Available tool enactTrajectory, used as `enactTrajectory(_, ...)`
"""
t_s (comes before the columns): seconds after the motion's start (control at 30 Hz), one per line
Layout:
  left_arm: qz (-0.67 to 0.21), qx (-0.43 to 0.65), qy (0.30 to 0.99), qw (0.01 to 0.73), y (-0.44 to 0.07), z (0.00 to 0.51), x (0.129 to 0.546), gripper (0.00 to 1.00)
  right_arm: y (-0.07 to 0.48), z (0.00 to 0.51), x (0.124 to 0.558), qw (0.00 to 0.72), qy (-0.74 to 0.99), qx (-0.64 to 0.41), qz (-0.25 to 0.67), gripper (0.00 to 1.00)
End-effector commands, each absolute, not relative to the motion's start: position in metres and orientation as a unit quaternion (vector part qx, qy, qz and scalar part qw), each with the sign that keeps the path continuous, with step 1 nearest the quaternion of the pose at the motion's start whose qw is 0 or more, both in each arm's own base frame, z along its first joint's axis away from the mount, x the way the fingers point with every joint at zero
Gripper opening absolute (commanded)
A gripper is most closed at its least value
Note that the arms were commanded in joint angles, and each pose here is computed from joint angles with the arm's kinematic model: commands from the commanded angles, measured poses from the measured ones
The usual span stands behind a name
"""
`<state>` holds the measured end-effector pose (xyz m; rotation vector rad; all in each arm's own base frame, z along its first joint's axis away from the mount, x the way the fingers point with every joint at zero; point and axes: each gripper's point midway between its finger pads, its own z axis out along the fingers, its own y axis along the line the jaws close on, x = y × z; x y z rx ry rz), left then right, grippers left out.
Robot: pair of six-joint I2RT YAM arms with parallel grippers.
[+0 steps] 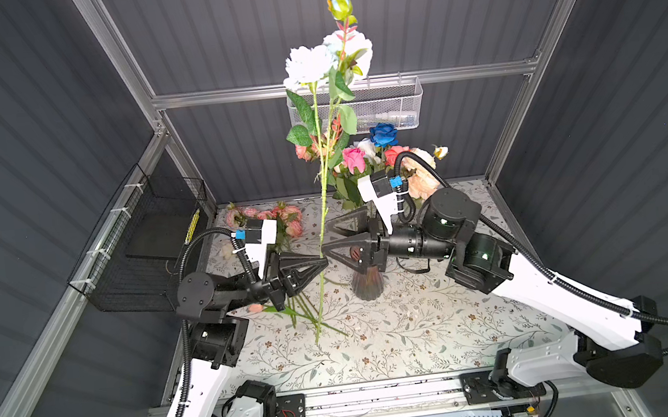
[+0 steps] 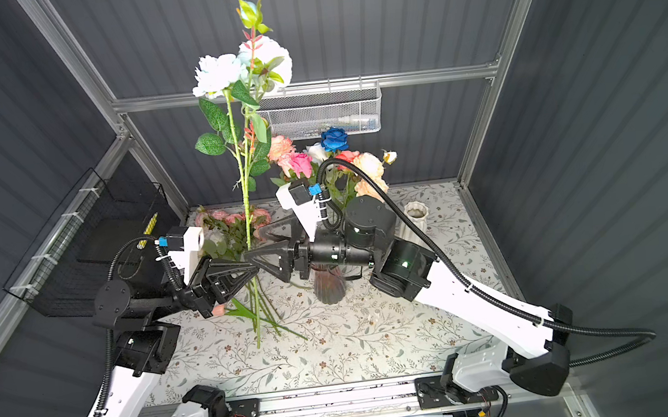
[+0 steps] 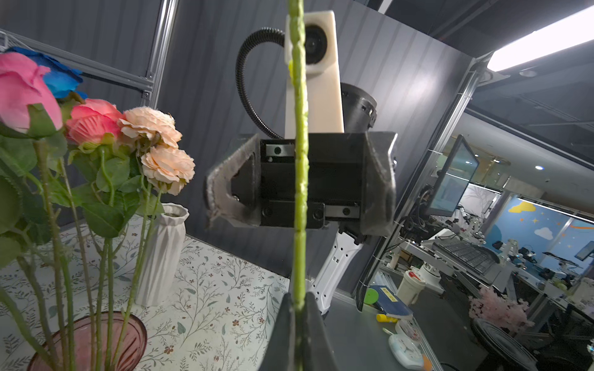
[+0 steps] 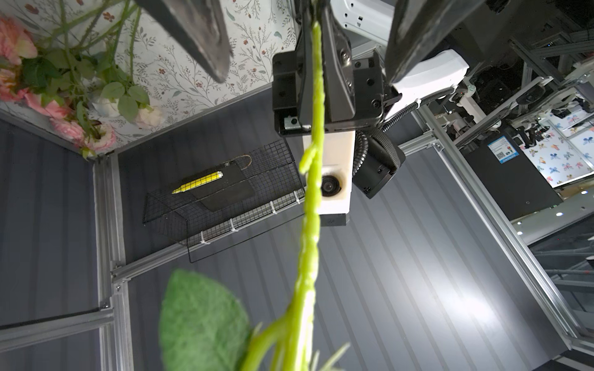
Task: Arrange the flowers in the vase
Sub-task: 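Raise the white rose with left while the right gripper grasps its stem, then lower the white rose into the pink vase with the right gripper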
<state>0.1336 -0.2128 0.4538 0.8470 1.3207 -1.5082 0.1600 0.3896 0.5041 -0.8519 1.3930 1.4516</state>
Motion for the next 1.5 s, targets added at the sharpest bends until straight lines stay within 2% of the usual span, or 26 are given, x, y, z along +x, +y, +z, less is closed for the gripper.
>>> enactTrajectory(0.0, -0.609, 0.372, 0.532, 0.455, -0.216, 0.449, 0.124, 0.00, 0.390, 0.525, 0.151, 0.466, 0.538, -0.358, 0.604, 0.69)
enactTrajectory(0.17, -0.610, 0.371, 0.543, 0.442, -0.222, 0.441, 0.127, 0.00, 0.396, 0.523, 0.152, 0.456, 0.539, -0.362, 0.609, 0.40)
enactTrajectory(0.33, -0.601, 0.361, 0.554, 0.450, -0.222, 0.438, 0.131, 0.00, 0.392, 0.521, 0.152, 0.461, 0.542, -0.357, 0.605, 0.16)
enactTrajectory(0.37, -0.597, 0.354, 0.560, 0.453, -0.222, 0.437, 0.134, 0.06, 0.389, 0.521, 0.151, 0.463, 0.542, -0.356, 0.604, 0.11)
enactTrajectory(0.4, -0.593, 0.350, 0.564, 0.456, -0.221, 0.436, 0.136, 0.17, 0.388, 0.520, 0.151, 0.464, 0.543, -0.355, 0.603, 0.07)
enactTrajectory(0.47, -0.585, 0.338, 0.572, 0.464, -0.220, 0.435, 0.139, 0.48, 0.382, 0.518, 0.149, 0.468, 0.546, -0.352, 0.599, 0.00)
enactTrajectory(0.63, -0.561, 0.308, 0.589, 0.493, -0.212, 0.433, 0.147, 0.99, 0.363, 0.510, 0.146, 0.478, 0.561, -0.345, 0.581, 0.00)
enactTrajectory(0.9, -0.447, 0.184, 0.659, 0.576, -0.173, 0.415, 0.184, 1.00, 0.323, 0.502, 0.168, 0.561, 0.602, -0.324, 0.466, 0.00)
enactTrajectory(0.97, -0.420, 0.149, 0.677, 0.586, -0.161, 0.403, 0.192, 1.00, 0.303, 0.518, 0.170, 0.602, 0.593, -0.317, 0.431, 0.00)
enactTrajectory(1.17, -0.404, 0.128, 0.698, 0.577, -0.154, 0.377, 0.193, 1.00, 0.278, 0.554, 0.186, 0.676, 0.577, -0.315, 0.333, 0.00)
enactTrajectory(1.27, -0.387, 0.113, 0.714, 0.572, -0.148, 0.365, 0.197, 1.00, 0.282, 0.554, 0.206, 0.692, 0.585, -0.317, 0.281, 0.00)
enactTrajectory(1.47, -0.378, 0.111, 0.728, 0.561, -0.146, 0.353, 0.195, 1.00, 0.285, 0.546, 0.251, 0.688, 0.601, -0.308, 0.265, 0.00)
